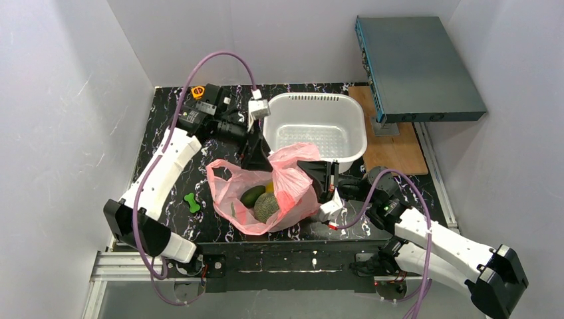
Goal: Place the fake fruits into the plastic bag and tie a complex knot
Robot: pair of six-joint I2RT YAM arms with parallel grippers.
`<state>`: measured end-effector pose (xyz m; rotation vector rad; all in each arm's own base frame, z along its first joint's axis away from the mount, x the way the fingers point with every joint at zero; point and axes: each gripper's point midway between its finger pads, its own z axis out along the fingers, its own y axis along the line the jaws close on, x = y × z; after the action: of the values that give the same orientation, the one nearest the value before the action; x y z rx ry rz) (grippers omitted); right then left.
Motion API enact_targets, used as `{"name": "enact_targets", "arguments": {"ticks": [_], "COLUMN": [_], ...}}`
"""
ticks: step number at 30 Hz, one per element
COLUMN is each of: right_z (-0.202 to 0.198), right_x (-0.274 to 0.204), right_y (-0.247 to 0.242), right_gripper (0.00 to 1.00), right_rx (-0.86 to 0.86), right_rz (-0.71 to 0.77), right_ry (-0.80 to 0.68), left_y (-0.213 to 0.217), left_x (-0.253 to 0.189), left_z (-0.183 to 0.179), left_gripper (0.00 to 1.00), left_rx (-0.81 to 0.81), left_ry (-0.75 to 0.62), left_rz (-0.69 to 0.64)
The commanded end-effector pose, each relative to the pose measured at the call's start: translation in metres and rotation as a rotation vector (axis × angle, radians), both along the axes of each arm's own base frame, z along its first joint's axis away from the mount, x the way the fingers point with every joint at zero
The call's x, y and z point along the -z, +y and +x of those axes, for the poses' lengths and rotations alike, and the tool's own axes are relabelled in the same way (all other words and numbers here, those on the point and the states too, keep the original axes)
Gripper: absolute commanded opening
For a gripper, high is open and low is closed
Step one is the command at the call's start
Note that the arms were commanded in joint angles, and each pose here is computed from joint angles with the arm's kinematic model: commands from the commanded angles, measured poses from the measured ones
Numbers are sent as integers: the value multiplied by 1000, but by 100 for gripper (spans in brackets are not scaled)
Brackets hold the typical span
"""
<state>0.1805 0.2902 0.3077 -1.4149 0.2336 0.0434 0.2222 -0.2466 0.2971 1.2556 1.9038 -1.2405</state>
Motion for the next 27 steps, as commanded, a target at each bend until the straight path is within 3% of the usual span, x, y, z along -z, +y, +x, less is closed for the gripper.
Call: {"name": "enact_targets", "arguments": {"ticks": [1,9,12,15,18,20,21,23,25,27], "right_z": [-7,-10,-10,-10,-7,-2,2,8,10,8], "right_x": [-19,-18,-17,-16,-13,-6,0,11,16,16], "right_y": [-4,-2,-1,-1,-3,-6,-9,-17,-27,-38], "right_gripper": [3,2,3,4,8,17,22,35,59,64], "right_rx": [-7,-25,-32,-33,-10,22,48,103,150,182], "right_rz": [47,41,37,39,27,1,-20,-56,-69,-77], "right_ry": [-69,-65,-63,-71,-67,-39,-13,41,109,201], "left_y": [6,-5,-16,-23,-23,-20,-18,-14,-8,-4], "left_x": [12,13,9,9,1,-4,-8,-16,-24,-29], "left_z": [-37,-35,-28,-30,-31,-31,-30,-26,-22,-13], "left_gripper": [85,84,80,63,30,5,0,0,0,0], "left_rx": [198,229,201,202,186,162,140,97,56,8], "left_ry": [-190,-278,-302,-292,-287,-303,-317,-358,-409,-448], "left_rz": [-5,-10,-16,-12,-13,-5,-1,9,23,48]}}
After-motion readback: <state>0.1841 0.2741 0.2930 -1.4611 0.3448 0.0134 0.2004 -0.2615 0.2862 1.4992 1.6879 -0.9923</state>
